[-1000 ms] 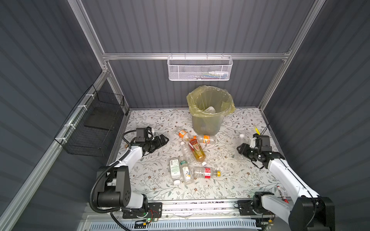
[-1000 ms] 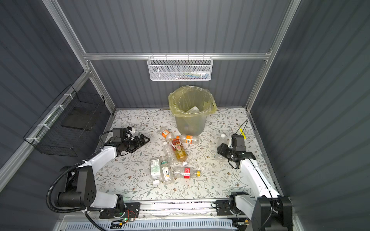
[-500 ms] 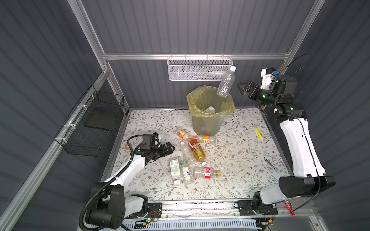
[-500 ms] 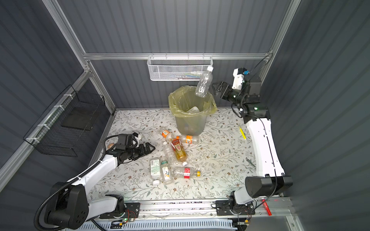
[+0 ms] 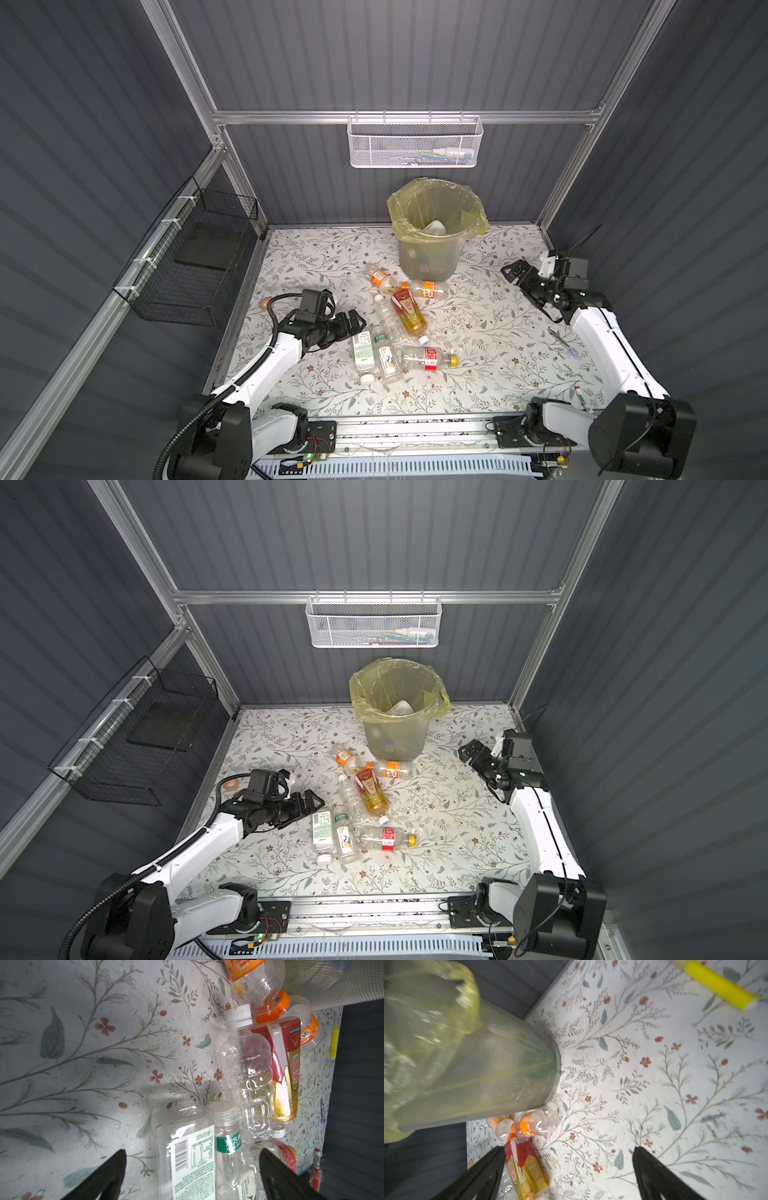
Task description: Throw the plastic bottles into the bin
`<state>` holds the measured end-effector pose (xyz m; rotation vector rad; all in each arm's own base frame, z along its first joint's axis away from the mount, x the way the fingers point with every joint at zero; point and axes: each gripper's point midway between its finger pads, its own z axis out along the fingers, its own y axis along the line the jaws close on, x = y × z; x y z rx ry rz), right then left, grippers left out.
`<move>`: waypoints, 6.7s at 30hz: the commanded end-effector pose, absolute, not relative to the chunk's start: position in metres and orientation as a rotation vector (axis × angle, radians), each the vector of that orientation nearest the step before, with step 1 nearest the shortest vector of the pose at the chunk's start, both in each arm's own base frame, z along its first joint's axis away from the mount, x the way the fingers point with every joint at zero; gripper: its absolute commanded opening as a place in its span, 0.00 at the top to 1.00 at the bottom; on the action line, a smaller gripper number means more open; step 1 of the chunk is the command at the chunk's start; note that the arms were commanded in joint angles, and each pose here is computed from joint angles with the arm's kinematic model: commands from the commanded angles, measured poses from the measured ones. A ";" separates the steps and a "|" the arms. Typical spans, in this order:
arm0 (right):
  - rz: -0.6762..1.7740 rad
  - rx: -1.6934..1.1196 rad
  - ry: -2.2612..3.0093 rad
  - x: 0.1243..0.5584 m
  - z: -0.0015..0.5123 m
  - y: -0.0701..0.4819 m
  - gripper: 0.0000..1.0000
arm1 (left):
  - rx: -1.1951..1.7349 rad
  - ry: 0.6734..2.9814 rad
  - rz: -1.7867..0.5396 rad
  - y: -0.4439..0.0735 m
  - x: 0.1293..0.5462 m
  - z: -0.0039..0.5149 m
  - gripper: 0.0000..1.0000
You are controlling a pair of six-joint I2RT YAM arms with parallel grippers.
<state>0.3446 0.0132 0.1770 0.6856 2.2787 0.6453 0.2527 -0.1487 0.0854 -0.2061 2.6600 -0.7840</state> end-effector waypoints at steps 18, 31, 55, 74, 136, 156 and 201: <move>0.612 0.658 2.303 0.344 0.161 0.011 0.05 | -0.148 2.885 -0.432 -0.147 0.224 0.020 0.12; 0.618 0.684 2.306 0.341 0.152 0.011 0.05 | -0.115 2.863 -0.287 -0.133 0.254 0.024 0.36; 0.631 0.705 2.321 0.344 0.136 0.012 0.06 | -0.158 2.867 -0.222 -0.104 0.300 0.031 0.06; 0.660 0.728 2.341 0.340 0.124 0.016 0.07 | -0.111 2.499 -0.578 -0.158 0.365 0.180 0.41; 0.288 -1.554 2.515 0.190 0.056 0.264 0.08 | -0.281 2.391 -0.698 -0.101 0.372 0.145 0.00; 0.362 -1.501 2.573 0.168 0.047 0.269 0.43 | -0.285 2.414 -0.691 -0.100 0.367 0.132 0.00; 1.008 0.307 1.901 0.425 0.417 0.082 0.15 | -0.236 2.469 -0.718 -0.105 0.342 0.128 0.01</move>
